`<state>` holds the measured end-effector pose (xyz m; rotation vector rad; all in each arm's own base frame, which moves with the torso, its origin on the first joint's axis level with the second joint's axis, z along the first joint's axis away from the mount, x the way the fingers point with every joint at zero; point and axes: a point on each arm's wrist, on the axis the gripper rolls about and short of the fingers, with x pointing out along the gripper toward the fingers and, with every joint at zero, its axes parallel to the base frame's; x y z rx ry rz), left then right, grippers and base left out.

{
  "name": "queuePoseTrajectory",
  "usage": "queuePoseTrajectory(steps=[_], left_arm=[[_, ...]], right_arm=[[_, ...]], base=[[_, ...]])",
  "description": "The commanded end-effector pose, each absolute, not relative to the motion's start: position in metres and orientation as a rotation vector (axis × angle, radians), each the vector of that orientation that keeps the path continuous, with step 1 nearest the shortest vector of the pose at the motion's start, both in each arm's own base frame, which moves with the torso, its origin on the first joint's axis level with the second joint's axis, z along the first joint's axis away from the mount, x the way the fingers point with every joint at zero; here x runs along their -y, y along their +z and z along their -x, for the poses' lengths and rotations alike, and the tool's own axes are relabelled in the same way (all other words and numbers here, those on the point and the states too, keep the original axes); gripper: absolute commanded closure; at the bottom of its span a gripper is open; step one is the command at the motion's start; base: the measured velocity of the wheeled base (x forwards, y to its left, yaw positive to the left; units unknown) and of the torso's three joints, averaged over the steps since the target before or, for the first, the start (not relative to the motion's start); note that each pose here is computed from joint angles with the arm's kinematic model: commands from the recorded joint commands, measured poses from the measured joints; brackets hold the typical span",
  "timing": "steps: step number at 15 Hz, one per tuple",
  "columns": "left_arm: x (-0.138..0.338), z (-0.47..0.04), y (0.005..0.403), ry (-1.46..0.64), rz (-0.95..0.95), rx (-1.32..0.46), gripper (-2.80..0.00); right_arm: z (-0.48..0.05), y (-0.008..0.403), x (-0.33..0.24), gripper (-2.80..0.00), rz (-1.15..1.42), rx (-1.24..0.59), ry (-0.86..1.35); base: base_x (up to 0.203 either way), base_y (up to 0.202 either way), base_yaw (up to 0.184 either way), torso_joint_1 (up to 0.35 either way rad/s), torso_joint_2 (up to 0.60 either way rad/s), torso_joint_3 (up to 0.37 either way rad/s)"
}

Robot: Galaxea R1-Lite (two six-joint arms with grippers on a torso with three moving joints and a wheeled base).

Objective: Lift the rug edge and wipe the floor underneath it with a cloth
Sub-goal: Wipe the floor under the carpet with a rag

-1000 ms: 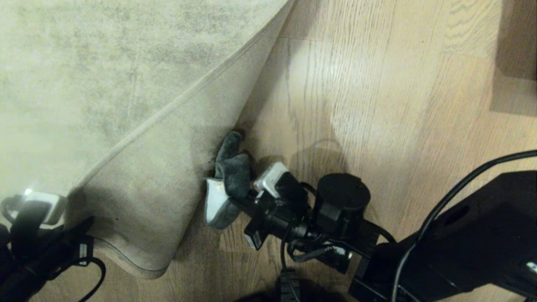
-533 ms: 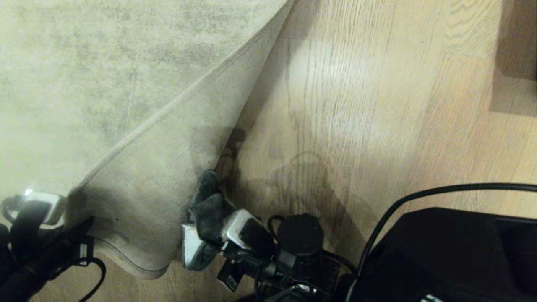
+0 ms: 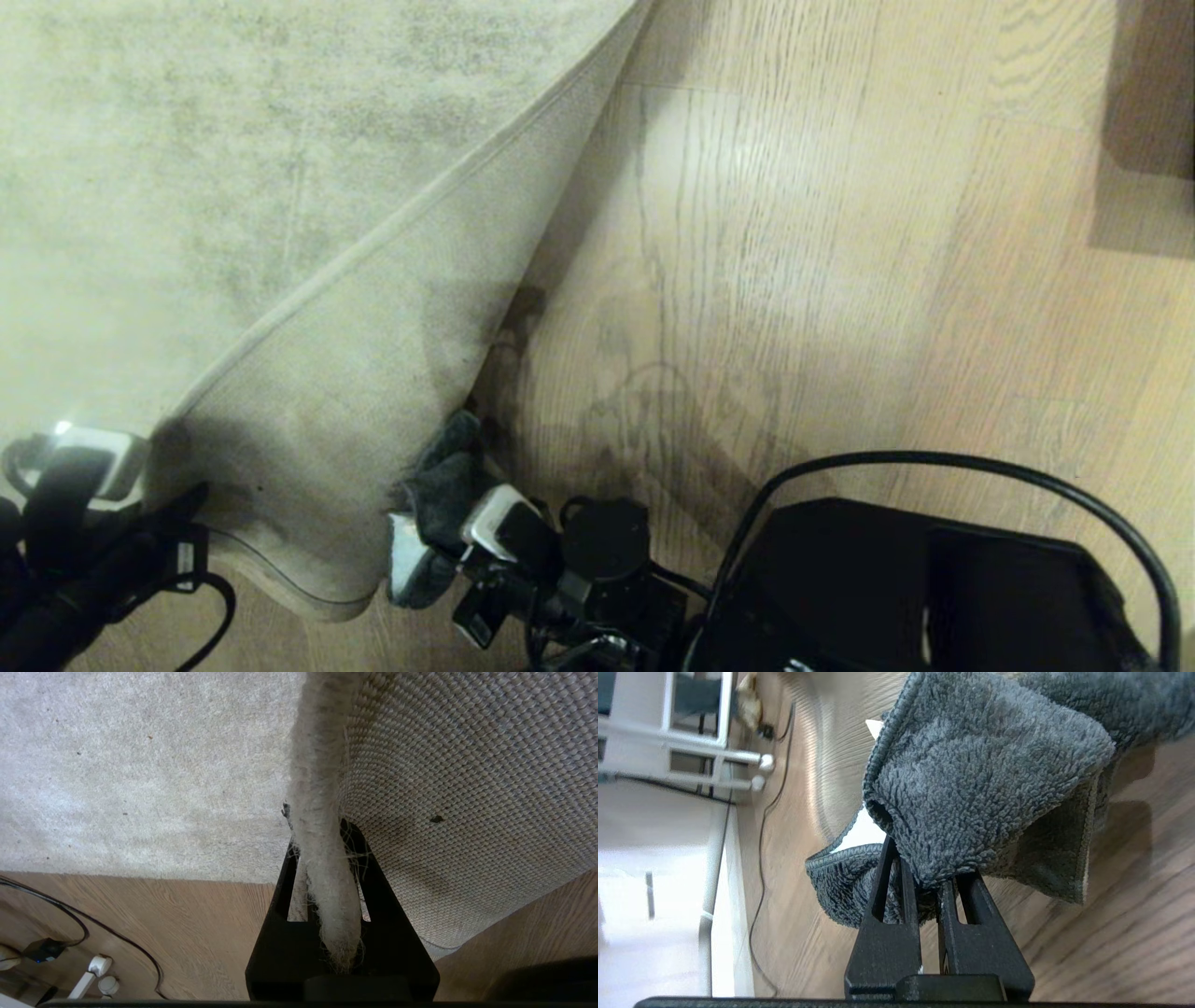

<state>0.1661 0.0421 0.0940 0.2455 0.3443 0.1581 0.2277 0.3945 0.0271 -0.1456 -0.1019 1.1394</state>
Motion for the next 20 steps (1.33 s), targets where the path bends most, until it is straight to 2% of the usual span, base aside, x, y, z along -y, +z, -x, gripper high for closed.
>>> queuePoseTrajectory(steps=[1, 6, 10, 17, 20], left_arm=[[-0.042, -0.166, 0.095, 0.159, -0.249, -0.338, 0.00], [-0.042, -0.166, 0.095, 0.160, -0.249, -0.338, 0.00], [-0.042, -0.166, 0.095, 0.161, -0.249, -0.337, 0.00], [-0.042, -0.166, 0.095, 0.160, -0.249, -0.335, 0.00], [-0.042, -0.166, 0.095, 0.161, -0.249, -0.335, 0.00]], right_arm=[[-0.247, 0.022, -0.397, 0.00, 0.131, 0.124, 1.104], [-0.298, 0.062, -0.380, 0.00, 0.096, 0.215, 0.984], [-0.314, 0.100, -0.364, 0.00, 0.084, 0.271, 0.930], [-0.297, 0.166, -0.351, 0.00, 0.106, 0.362, 0.922], [-0.276, 0.176, -0.352, 0.00, 0.107, 0.352, 0.962]], base=[[0.000, 0.000, 0.000, 0.000, 0.00, 0.000], [0.000, 0.000, 0.000, 0.000, 0.00, 0.000], [0.000, 0.000, 0.000, 0.000, 0.00, 0.000], [0.000, 0.000, 0.000, 0.000, 0.00, 0.000], [0.000, 0.000, 0.000, 0.000, 0.00, 0.000]])
